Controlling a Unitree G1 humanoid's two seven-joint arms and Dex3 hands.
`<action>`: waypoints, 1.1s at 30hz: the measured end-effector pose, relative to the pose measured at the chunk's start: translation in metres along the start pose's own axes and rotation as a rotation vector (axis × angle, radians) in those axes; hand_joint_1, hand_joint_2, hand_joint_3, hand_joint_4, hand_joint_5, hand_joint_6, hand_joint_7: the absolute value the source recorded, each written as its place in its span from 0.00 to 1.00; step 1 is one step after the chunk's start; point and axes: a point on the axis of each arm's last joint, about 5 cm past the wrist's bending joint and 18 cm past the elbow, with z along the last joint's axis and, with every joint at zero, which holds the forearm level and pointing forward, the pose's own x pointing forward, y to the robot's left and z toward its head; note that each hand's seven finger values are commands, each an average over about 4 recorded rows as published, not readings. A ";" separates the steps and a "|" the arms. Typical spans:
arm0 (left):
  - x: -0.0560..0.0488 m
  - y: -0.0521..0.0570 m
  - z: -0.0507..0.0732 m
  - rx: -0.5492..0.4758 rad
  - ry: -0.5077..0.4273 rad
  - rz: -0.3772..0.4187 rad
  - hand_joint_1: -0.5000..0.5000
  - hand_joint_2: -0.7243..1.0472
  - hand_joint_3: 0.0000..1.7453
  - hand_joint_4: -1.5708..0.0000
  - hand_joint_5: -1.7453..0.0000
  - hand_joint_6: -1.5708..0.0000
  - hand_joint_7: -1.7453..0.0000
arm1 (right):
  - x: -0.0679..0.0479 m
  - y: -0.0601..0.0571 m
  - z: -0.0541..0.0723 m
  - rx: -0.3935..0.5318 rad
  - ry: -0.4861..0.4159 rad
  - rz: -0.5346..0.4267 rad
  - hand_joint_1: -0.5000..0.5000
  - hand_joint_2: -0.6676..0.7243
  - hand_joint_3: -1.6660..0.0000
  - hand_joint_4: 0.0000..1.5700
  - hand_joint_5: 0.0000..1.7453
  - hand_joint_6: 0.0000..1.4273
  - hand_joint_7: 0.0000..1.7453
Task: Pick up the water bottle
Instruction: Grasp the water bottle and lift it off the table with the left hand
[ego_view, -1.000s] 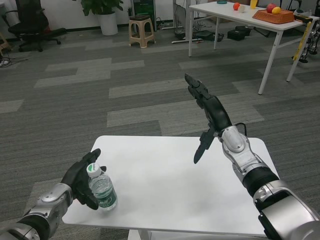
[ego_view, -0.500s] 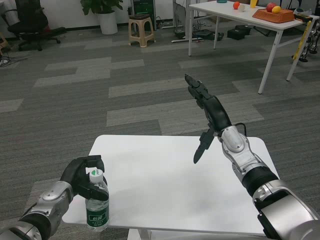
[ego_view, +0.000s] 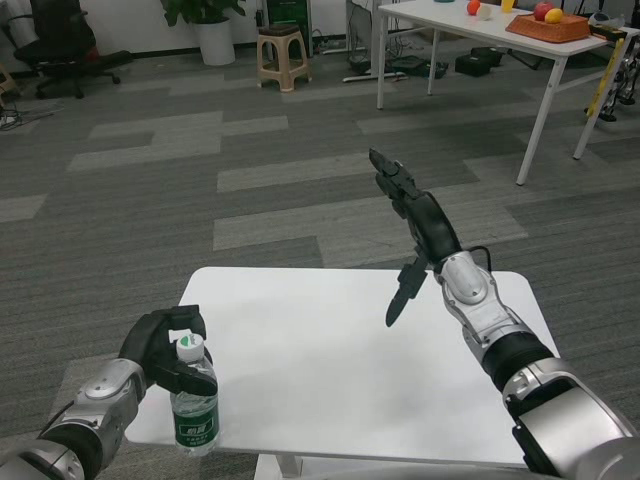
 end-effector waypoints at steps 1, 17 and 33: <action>0.000 0.000 0.000 -0.001 -0.005 0.004 0.71 0.33 0.06 0.00 0.00 0.10 0.00 | 0.000 0.000 0.000 0.000 0.000 0.000 0.12 0.88 1.00 0.00 0.00 0.00 0.00; 0.011 -0.020 0.036 -0.006 -0.279 -0.097 0.72 0.30 0.10 0.00 0.00 0.12 0.00 | 0.000 0.001 0.000 0.002 0.000 0.001 0.12 0.91 1.00 0.00 0.00 0.00 0.00; 0.027 -0.030 0.085 0.098 -0.396 -0.126 0.71 0.30 0.10 0.00 0.00 0.12 0.01 | 0.000 0.002 0.000 0.000 0.003 0.012 0.12 0.91 1.00 0.00 0.00 0.00 0.00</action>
